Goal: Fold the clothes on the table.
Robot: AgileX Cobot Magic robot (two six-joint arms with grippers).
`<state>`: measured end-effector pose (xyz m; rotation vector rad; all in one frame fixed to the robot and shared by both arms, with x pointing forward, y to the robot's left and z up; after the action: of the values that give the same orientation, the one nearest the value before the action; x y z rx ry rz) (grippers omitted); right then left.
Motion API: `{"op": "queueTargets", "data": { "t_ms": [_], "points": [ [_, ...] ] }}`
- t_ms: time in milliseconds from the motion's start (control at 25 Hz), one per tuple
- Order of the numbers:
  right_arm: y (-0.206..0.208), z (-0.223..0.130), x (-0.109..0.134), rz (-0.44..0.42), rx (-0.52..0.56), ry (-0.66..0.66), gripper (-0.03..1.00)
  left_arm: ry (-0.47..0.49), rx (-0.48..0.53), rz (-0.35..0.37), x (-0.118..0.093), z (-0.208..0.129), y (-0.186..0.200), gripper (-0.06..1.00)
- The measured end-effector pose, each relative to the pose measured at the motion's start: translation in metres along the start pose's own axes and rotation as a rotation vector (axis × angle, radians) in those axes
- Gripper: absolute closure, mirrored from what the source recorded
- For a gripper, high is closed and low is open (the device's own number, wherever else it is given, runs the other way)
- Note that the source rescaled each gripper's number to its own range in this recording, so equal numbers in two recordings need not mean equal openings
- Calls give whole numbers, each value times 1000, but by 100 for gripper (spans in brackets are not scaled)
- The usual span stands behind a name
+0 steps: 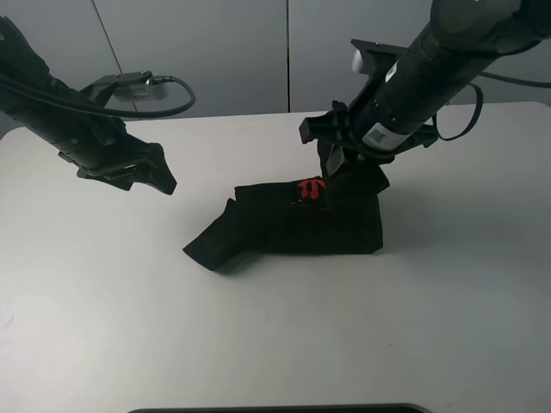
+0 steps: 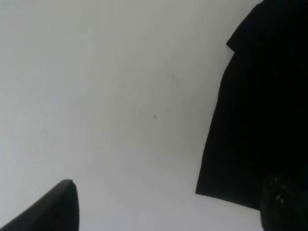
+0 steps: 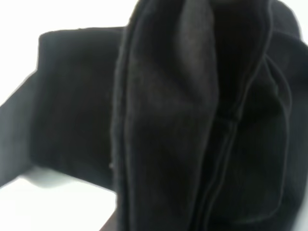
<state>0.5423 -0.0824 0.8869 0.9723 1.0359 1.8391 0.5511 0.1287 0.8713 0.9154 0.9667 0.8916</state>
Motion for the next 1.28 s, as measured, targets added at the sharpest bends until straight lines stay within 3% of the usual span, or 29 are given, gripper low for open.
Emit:
{"op": "queueTargets", "data": {
  "t_ms": [240,320,400,520,600,760,920,1080,1280],
  "points": [
    [-42,-1,16,56,-5,-82,80,0,0,0,0,0,0,-4],
    [-43,2,19,70,-19,-79,74,1,0,0,0,0,0,-4],
    [-43,6,20,81,-42,-62,56,1,0,0,0,0,0,-4],
    [-43,7,25,105,-47,-34,14,-4,0,-1,0,0,0,-4],
    [-39,2,30,127,-23,39,0,-12,0,-2,0,0,0,-4],
    [-14,3,35,133,-38,156,-3,-1,-3,-13,-2,0,0,-4],
    [16,6,17,6,-85,258,-3,16,-12,-43,-8,2,0,-4],
    [39,-6,-19,-173,-57,277,-3,24,-21,-148,-27,4,2,-4],
    [54,-25,-71,-276,-3,169,-3,-64,-48,-253,-66,15,11,-4]
  ]
}}
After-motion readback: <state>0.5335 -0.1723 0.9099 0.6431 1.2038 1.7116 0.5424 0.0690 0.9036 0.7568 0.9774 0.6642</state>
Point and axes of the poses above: a point on each arm's last joint axis where the gripper is mounted, y pointing back along that axis away from the gripper, x along the wrist's bending axis when the last joint is at zero, z = x × y, the point moved 9 cm from there along -y, pointing out along that axis toward the gripper, and after that the axes turned 11 degrees about y, right-handed, at the moved point
